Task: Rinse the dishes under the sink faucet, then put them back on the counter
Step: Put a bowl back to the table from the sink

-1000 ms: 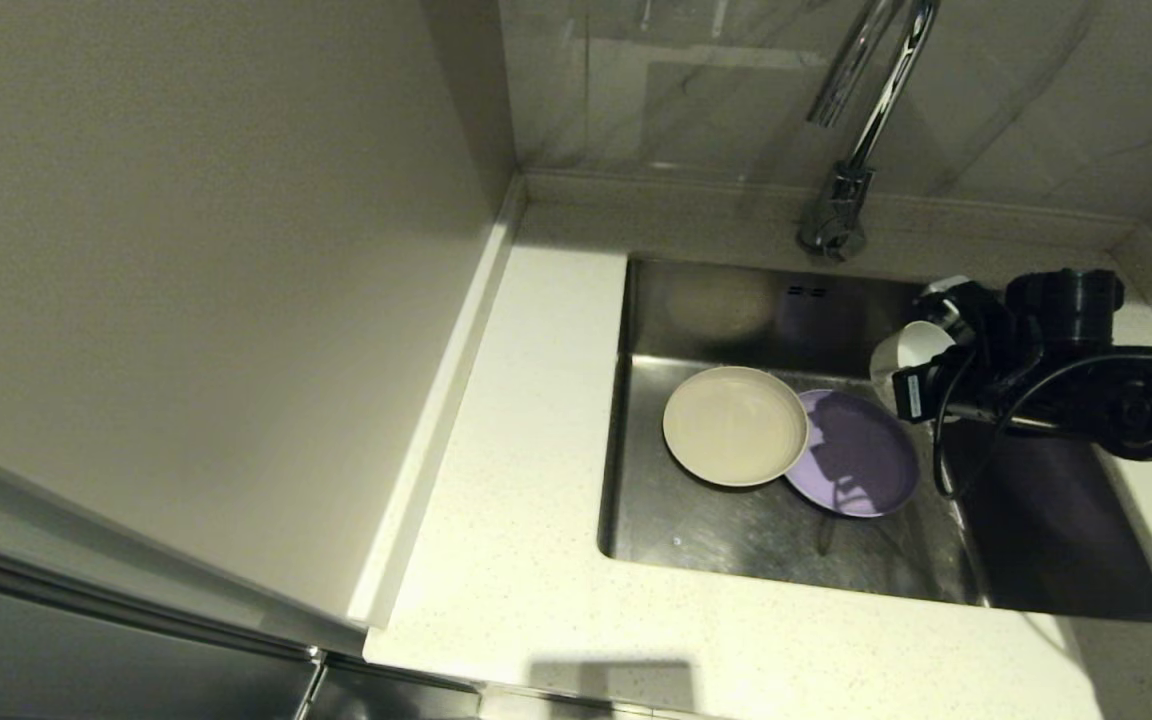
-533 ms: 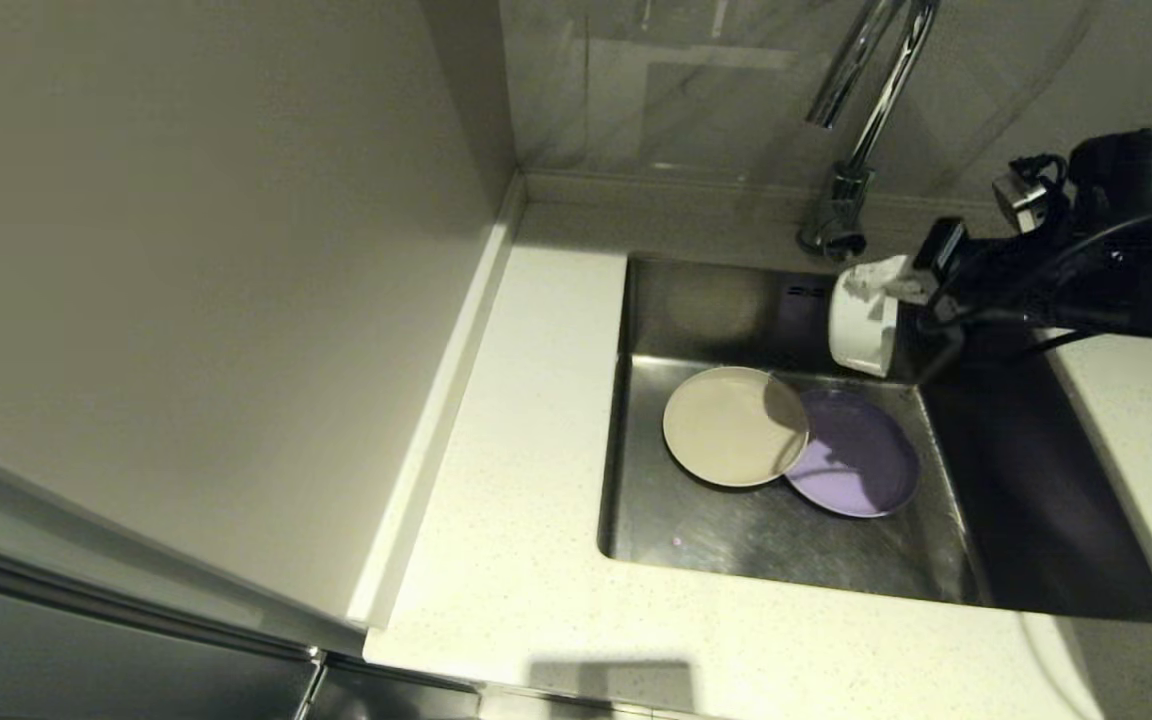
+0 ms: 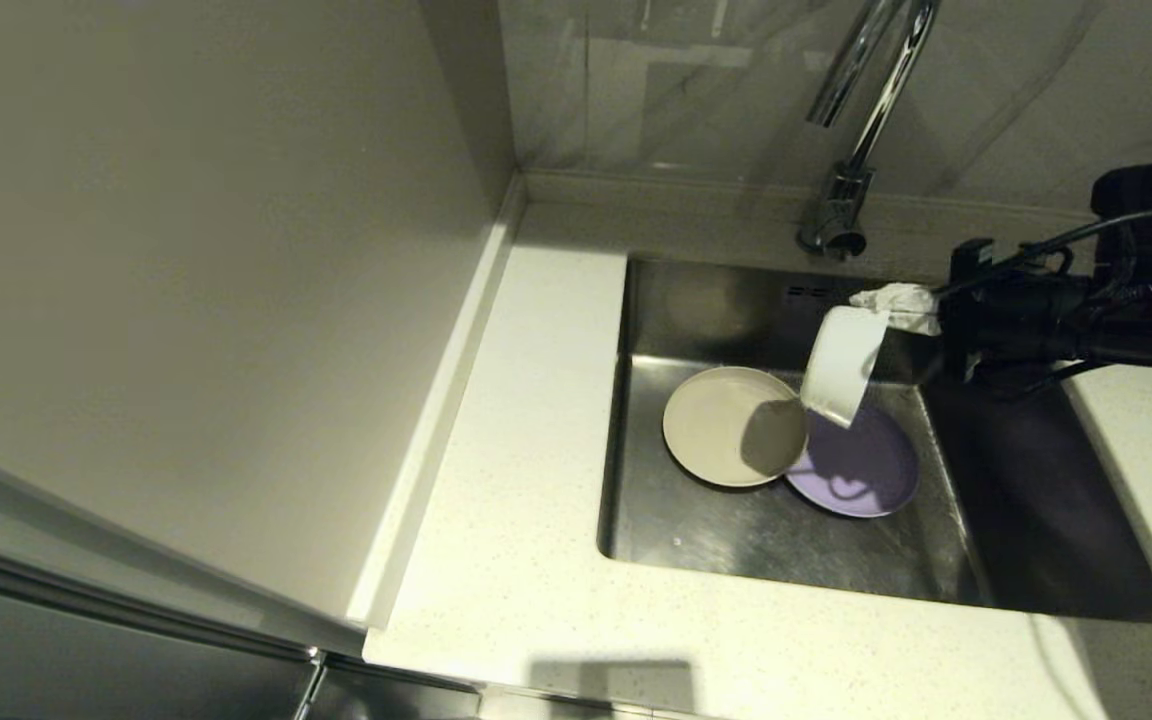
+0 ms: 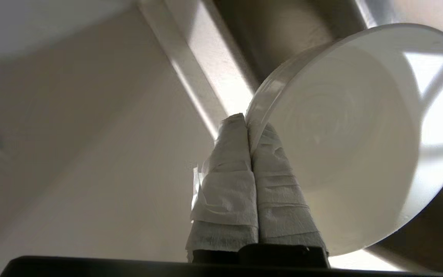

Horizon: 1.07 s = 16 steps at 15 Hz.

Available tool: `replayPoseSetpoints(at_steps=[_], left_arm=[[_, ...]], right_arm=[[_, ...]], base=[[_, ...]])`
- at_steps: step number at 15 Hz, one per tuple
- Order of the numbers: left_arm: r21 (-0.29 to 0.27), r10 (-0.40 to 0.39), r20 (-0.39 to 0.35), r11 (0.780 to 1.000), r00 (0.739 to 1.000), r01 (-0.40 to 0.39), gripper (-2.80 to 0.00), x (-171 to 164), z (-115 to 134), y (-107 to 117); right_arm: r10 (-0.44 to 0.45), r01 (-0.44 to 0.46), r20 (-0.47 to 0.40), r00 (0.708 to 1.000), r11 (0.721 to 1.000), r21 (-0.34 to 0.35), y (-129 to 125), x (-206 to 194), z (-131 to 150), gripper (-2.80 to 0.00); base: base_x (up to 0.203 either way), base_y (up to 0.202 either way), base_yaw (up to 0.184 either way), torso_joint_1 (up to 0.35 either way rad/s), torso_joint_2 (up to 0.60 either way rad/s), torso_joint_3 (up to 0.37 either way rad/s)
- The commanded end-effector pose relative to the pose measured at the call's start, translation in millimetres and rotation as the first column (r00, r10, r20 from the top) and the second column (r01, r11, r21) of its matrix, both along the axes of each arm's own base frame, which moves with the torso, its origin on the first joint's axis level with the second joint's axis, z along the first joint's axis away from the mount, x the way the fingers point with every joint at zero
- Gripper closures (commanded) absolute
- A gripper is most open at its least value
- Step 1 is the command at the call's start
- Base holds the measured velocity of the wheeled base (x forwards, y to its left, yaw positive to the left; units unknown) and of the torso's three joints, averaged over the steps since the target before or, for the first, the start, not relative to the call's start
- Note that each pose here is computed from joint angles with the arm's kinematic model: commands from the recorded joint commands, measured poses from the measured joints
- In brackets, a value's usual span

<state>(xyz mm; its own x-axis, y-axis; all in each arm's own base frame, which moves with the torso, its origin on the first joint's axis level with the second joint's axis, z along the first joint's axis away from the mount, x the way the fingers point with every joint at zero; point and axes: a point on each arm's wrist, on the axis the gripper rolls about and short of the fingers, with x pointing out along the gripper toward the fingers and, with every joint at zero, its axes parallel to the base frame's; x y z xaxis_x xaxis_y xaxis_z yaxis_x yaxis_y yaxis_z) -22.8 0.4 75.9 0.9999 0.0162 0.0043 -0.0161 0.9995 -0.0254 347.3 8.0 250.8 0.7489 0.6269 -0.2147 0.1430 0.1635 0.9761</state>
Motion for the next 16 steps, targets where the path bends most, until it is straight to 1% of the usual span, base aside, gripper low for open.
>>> replayPoseSetpoints(at_steps=[1, 2, 3, 4, 5, 6, 7, 8, 9, 10, 11, 12, 13, 14, 15, 16], left_arm=[[-0.001, 0.001, 0.005, 1.000, 1.000, -0.001, 0.00, -0.3, -0.1, 0.0], [-0.001, 0.001, 0.003, 1.000, 1.000, -0.001, 0.00, -0.2, 0.0, 0.0], [-0.001, 0.001, 0.003, 1.000, 1.000, -0.001, 0.00, -0.2, 0.0, 0.0], [-0.001, 0.001, 0.003, 1.000, 1.000, -0.001, 0.00, -0.2, 0.0, 0.0], [-0.001, 0.001, 0.003, 1.000, 1.000, -0.001, 0.00, -0.2, 0.0, 0.0], [-0.001, 0.001, 0.003, 1.000, 1.000, -0.001, 0.00, -0.2, 0.0, 0.0], [-0.001, 0.001, 0.003, 1.000, 1.000, -0.001, 0.00, -0.2, 0.0, 0.0], [-0.001, 0.001, 0.003, 1.000, 1.000, -0.001, 0.00, -0.2, 0.0, 0.0], [-0.001, 0.001, 0.003, 1.000, 1.000, -0.001, 0.00, -0.2, 0.0, 0.0], [-0.001, 0.001, 0.003, 1.000, 1.000, -0.001, 0.00, -0.2, 0.0, 0.0], [-0.001, 0.001, 0.003, 1.000, 1.000, -0.001, 0.00, -0.2, 0.0, 0.0], [-0.001, 0.000, 0.003, 1.000, 1.000, 0.000, 0.00, -0.2, 0.0, 0.0], [-0.001, 0.001, 0.003, 1.000, 1.000, -0.001, 0.00, -0.2, 0.0, 0.0], [-0.001, 0.001, 0.003, 1.000, 1.000, -0.001, 0.00, -0.2, 0.0, 0.0], [0.001, 0.001, 0.003, 1.000, 1.000, -0.001, 0.00, -0.2, 0.0, 0.0], [0.001, 0.001, 0.003, 1.000, 1.000, -0.001, 0.00, -0.2, 0.0, 0.0]], right_arm=[[0.004, 0.004, 0.120, 0.993, 0.998, -0.068, -7.4, -6.2, 19.5, 0.00], [0.024, 0.012, 0.214, 0.977, 0.987, -0.161, -11.8, -8.5, 29.3, 0.00], [0.056, 0.014, 0.253, 0.966, 0.963, -0.268, -15.6, -11.8, 26.4, 0.00], [0.103, 0.007, 0.254, 0.962, 0.918, -0.397, -18.6, -15.9, 18.4, 0.00], [0.152, 0.001, 0.232, 0.961, 0.835, -0.550, -20.7, -21.2, 8.3, 0.00], [0.189, 0.002, 0.188, 0.964, 0.703, -0.712, -23.4, -26.4, -1.6, 0.00], [0.184, 0.008, 0.116, 0.976, 0.499, -0.867, -28.7, -31.4, -10.1, 0.00], [0.125, 0.002, 0.040, 0.991, 0.289, -0.957, -36.4, -35.1, -14.4, 0.00], [0.097, -0.008, 0.003, 0.995, 0.120, -0.993, -44.1, -36.5, -13.7, 0.00], [0.088, 0.036, 0.038, 0.995, 0.023, -0.999, -51.9, -33.5, -8.2, 0.00], [0.118, 0.122, 0.115, 0.986, -0.059, -0.991, -57.6, -27.4, -0.1, 0.00], [0.143, 0.187, 0.166, 0.976, -0.152, -0.970, -63.8, -22.4, 6.4, 0.00], [0.137, 0.211, 0.183, 0.973, -0.227, -0.951, -69.3, -18.8, 8.6, 0.00], [0.120, 0.199, 0.171, 0.978, -0.281, -0.939, -73.5, -17.2, 7.7, 0.00], [0.113, 0.181, 0.154, 0.982, -0.299, -0.937, -74.6, -14.9, 3.8, 0.00], [0.111, 0.168, 0.140, 0.984, -0.300, -0.939, -75.2, -10.0, -1.7, 0.00]], base=[[0.000, 0.000, 0.000, 0.000, 0.00, 0.000], [0.000, 0.000, 0.000, 0.000, 0.00, 0.000], [0.000, 0.000, 0.000, 0.000, 0.00, 0.000], [0.000, 0.000, 0.000, 0.000, 0.00, 0.000], [0.000, 0.000, 0.000, 0.000, 0.00, 0.000], [0.000, 0.000, 0.000, 0.000, 0.00, 0.000], [0.000, 0.000, 0.000, 0.000, 0.00, 0.000], [0.000, 0.000, 0.000, 0.000, 0.00, 0.000], [0.000, 0.000, 0.000, 0.000, 0.00, 0.000], [0.000, 0.000, 0.000, 0.000, 0.00, 0.000], [0.000, 0.000, 0.000, 0.000, 0.00, 0.000], [0.000, 0.000, 0.000, 0.000, 0.00, 0.000], [0.000, 0.000, 0.000, 0.000, 0.00, 0.000], [0.000, 0.000, 0.000, 0.000, 0.00, 0.000], [0.000, 0.000, 0.000, 0.000, 0.00, 0.000], [0.000, 0.000, 0.000, 0.000, 0.00, 0.000]])
